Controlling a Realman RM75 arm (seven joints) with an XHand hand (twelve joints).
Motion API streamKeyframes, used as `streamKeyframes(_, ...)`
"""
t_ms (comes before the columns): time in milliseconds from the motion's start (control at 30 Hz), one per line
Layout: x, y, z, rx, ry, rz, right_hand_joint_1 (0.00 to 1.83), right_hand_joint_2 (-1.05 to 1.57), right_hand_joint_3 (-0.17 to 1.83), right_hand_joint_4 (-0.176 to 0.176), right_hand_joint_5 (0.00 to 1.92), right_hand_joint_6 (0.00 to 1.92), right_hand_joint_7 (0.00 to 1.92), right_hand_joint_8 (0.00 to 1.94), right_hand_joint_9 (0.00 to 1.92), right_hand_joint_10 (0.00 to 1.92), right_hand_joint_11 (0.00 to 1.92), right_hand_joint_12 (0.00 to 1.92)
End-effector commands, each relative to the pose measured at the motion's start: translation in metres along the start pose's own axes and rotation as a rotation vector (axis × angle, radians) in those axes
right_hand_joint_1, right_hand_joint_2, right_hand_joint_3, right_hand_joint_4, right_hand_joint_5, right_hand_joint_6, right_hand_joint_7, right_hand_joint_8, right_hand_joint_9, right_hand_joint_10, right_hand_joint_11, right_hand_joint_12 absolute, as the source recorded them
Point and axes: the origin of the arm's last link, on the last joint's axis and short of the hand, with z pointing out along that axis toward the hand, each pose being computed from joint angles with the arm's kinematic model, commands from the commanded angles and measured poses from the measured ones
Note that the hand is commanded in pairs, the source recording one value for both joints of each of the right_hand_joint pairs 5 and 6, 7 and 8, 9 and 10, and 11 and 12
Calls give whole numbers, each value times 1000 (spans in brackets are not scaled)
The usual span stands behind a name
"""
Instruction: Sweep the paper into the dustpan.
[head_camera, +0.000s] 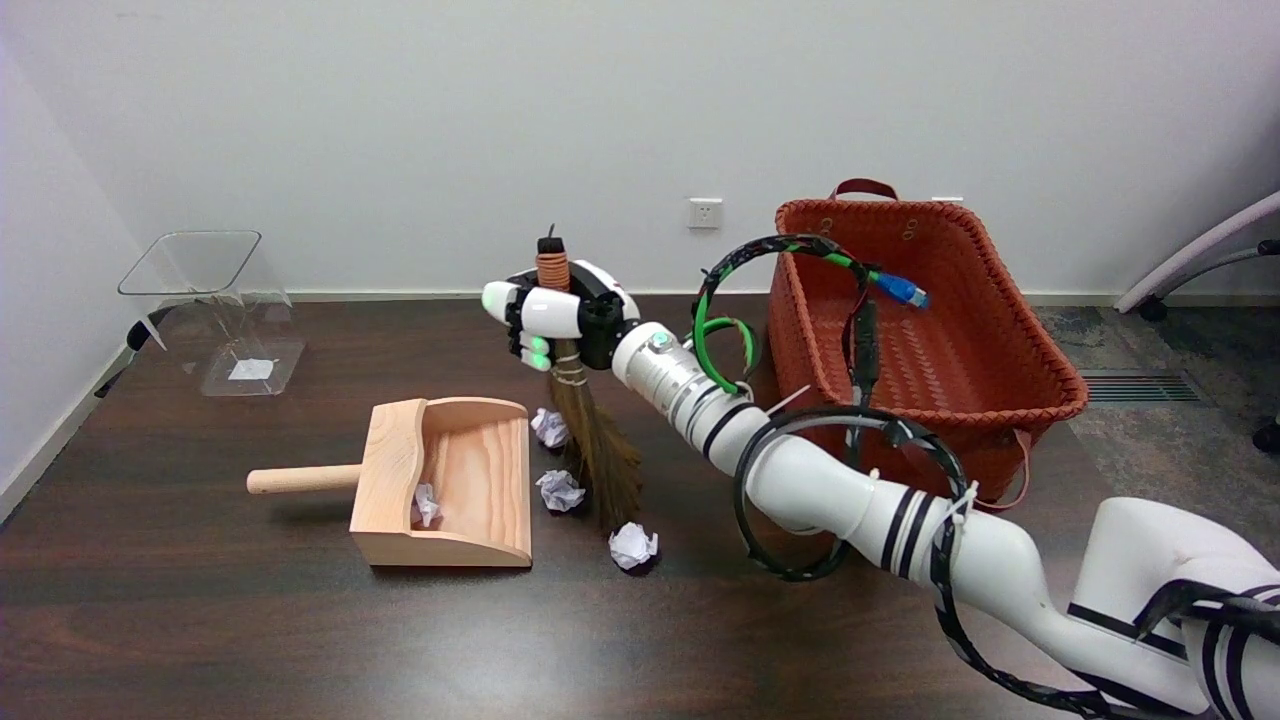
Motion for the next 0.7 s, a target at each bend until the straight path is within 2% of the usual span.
streamKeyframes(33, -43, 5, -15, -17, -99, 129, 1135, 1385, 964, 0, 1920, 1920, 1920, 1920, 1920, 1920, 1768, 1768)
streamKeyframes(433, -79, -12, 13, 13, -138, 167, 1119, 1388, 1053, 0, 1920, 1920, 1920, 1920, 1920, 1920, 1775, 1775)
streamKeyframes(700, -95, -41, 32, 63, -175, 185, 1101, 1397, 1065, 0, 1920, 1920, 1920, 1920, 1920, 1920, 1778, 1778)
